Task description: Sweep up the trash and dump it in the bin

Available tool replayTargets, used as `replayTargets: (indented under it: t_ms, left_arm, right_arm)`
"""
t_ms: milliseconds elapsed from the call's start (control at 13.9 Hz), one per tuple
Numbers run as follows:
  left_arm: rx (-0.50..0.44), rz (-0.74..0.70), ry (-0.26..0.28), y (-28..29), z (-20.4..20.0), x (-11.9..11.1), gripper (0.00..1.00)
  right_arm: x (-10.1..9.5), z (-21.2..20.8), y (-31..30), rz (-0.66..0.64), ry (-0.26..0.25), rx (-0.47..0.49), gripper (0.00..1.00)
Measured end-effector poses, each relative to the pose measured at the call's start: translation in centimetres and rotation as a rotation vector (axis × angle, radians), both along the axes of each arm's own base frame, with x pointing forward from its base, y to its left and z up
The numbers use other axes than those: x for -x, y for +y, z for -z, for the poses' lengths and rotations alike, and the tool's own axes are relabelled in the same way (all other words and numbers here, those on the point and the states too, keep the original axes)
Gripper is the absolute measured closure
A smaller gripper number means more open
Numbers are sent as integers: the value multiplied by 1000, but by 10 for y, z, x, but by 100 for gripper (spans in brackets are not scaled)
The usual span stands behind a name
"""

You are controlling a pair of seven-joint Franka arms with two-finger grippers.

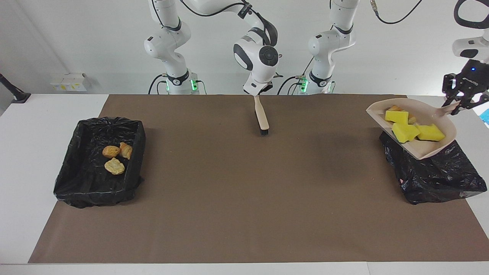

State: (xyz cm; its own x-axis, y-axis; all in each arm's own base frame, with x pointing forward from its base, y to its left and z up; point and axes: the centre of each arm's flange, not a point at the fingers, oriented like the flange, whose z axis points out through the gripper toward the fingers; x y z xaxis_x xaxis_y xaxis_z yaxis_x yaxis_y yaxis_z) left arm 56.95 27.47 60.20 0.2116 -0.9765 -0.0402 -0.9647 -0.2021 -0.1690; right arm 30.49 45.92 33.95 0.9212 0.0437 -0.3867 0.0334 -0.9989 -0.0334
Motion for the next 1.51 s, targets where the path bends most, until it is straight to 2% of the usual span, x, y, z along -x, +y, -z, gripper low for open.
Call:
replayTargets:
  t_ms: [216, 432, 504, 575, 647, 863, 1007, 1295, 1511]
  left_arm:
    - [-172, 116, 14, 29, 17, -14, 69]
    - [-314, 122, 2, 82, 39, -11, 69]
    - [-352, 132, 15, 98, 49, -7, 69]
    - [-388, 145, 37, 102, 56, -6, 69]
    - [-428, 156, 63, 99, 61, -9, 69]
    - [-589, 206, 147, 63, 70, -28, 69]
    - [-651, 177, 164, 40, 73, -35, 69]
    - [-806, 163, 210, 40, 64, -26, 69]
    - [-852, 153, 234, 38, 47, -19, 69]
  right_arm:
    - [-4, -4, -1, 2, 10, 5, 66]
    - [-16, -23, -1, 6, 17, 0, 33]
    - [-24, -32, -4, 11, 16, 0, 22]
    - [-31, -40, -8, 19, 19, 1, 8]
    - [-40, -49, -13, 30, 19, 0, 0]
    - [-73, -81, -42, 62, -33, -16, 0]
    - [-91, -99, -65, 54, -76, -28, 0]
    - [-115, -115, -97, 43, -146, -5, 0]
    - [-126, -124, -109, 52, -164, 15, 0]
